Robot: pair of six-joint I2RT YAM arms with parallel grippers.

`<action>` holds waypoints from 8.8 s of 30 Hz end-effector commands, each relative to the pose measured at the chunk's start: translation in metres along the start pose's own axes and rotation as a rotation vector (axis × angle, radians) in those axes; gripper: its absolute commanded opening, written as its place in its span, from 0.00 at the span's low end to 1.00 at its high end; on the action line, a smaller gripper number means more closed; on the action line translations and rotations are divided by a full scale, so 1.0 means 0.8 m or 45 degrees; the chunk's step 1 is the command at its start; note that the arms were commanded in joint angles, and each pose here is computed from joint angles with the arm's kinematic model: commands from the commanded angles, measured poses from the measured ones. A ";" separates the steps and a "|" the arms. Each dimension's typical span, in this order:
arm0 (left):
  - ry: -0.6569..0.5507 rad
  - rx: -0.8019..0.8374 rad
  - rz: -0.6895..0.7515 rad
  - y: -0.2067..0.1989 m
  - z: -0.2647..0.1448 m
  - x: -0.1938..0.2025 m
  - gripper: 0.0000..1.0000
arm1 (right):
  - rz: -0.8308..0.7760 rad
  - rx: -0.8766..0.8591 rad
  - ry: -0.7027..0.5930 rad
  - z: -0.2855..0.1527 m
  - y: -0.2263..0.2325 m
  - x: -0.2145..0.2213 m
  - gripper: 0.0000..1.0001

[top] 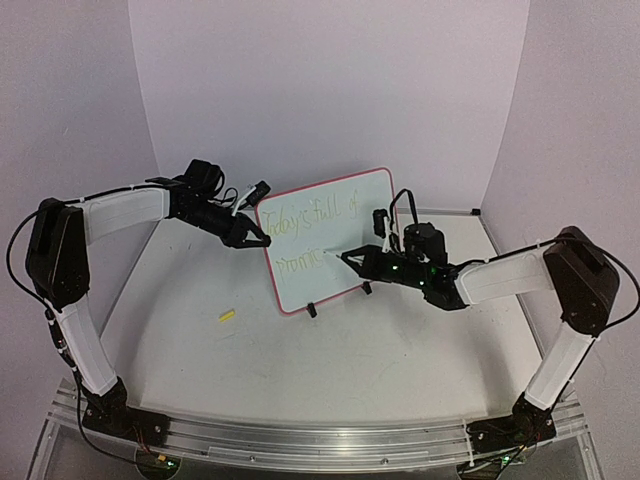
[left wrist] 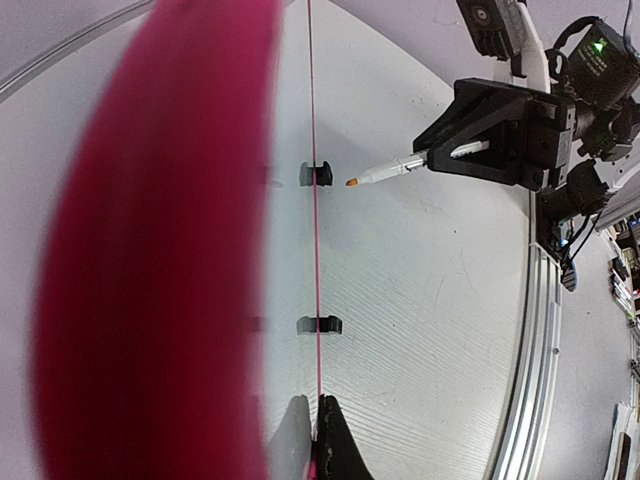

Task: Write a sentence on the whiteboard
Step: Write a sentence on the whiteboard, then pick up the pen cap from the center of the board.

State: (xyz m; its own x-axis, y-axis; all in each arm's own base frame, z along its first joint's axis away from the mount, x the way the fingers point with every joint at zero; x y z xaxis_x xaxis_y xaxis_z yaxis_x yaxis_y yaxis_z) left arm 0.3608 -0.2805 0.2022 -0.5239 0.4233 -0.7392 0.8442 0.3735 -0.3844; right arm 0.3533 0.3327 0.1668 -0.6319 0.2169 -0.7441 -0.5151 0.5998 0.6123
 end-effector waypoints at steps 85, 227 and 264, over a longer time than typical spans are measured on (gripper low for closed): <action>0.088 -0.039 0.029 -0.006 0.001 0.017 0.00 | 0.106 0.106 0.034 0.007 -0.054 0.018 0.00; 0.107 -0.836 -0.607 0.030 -0.026 0.202 0.59 | -0.099 0.289 -0.085 -0.216 -0.002 -0.003 0.00; 0.364 -0.844 -0.621 0.042 0.020 0.250 0.37 | -0.076 0.343 -0.066 -0.216 -0.016 0.007 0.00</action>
State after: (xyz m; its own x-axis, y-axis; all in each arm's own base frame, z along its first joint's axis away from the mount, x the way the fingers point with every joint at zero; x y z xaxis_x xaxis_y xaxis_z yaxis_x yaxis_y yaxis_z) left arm 0.2867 -0.1891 0.0310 -0.8979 0.2163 -0.3834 0.2969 0.9406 -0.1648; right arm 0.2545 0.1975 0.2011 -0.5793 0.1991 -0.7904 -0.3910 0.7829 0.4838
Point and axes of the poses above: each gripper's point midway between its finger pads, its own z axis out along the fingers, its own y axis along the line the jaws close on, x = y × z, the point moved 2 cm from there along -z, back along the fingers, and after that the axes turned 1 degree about -z, right-handed, at the moved point
